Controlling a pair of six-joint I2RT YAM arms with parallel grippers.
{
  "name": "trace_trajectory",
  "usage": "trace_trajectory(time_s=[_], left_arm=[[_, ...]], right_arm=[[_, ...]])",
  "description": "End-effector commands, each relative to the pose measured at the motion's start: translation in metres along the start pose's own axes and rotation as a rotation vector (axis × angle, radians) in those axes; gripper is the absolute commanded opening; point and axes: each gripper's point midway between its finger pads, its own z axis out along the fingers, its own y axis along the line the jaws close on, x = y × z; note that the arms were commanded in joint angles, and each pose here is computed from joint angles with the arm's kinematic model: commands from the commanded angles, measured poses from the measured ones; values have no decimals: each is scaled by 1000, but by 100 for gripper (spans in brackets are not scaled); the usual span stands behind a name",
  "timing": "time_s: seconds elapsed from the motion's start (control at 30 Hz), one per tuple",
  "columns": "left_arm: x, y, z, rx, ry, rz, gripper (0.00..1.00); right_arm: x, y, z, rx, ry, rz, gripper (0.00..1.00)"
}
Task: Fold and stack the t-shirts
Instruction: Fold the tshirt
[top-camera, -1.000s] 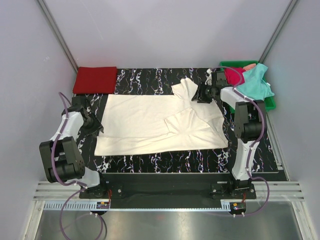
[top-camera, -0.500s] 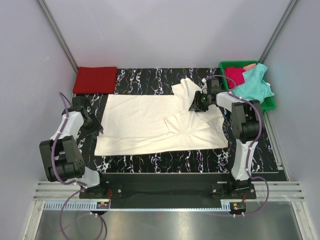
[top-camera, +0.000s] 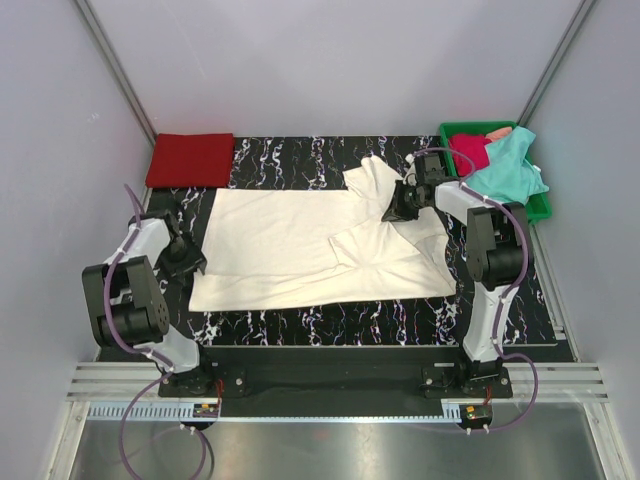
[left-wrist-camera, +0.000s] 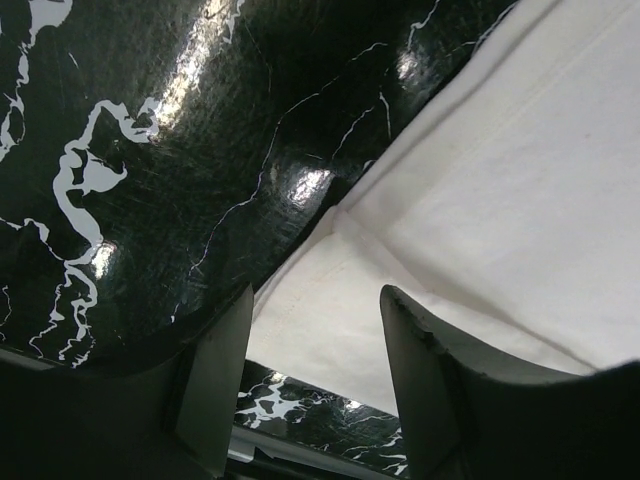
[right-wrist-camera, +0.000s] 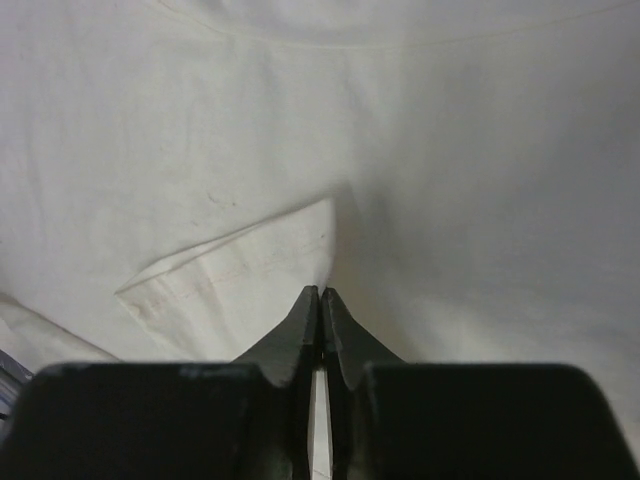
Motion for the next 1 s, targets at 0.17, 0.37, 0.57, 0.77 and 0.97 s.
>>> trace_trajectory(time_s=[0.17,0.37,0.57,0.77,0.97], left_arm=[[-17,-2,6,-29,3,26,56],[-13,-1,12,-43,22,22,52],[-17,-6,-5,-1,-61,0,53],[-27,-12,-11,25,-102,-4,59],[-21,-18,13,14,0,18,51]], right_arm=[[-35,54,-53,-77,-121,-60,7],[-29,63,-59,-110,-124,-59,6],[-22,69,-63,-126,-114,-66,6],[-21,70,-63,-133,-106,-61,6],[-18,68,-62,-131,-99,-63,6]])
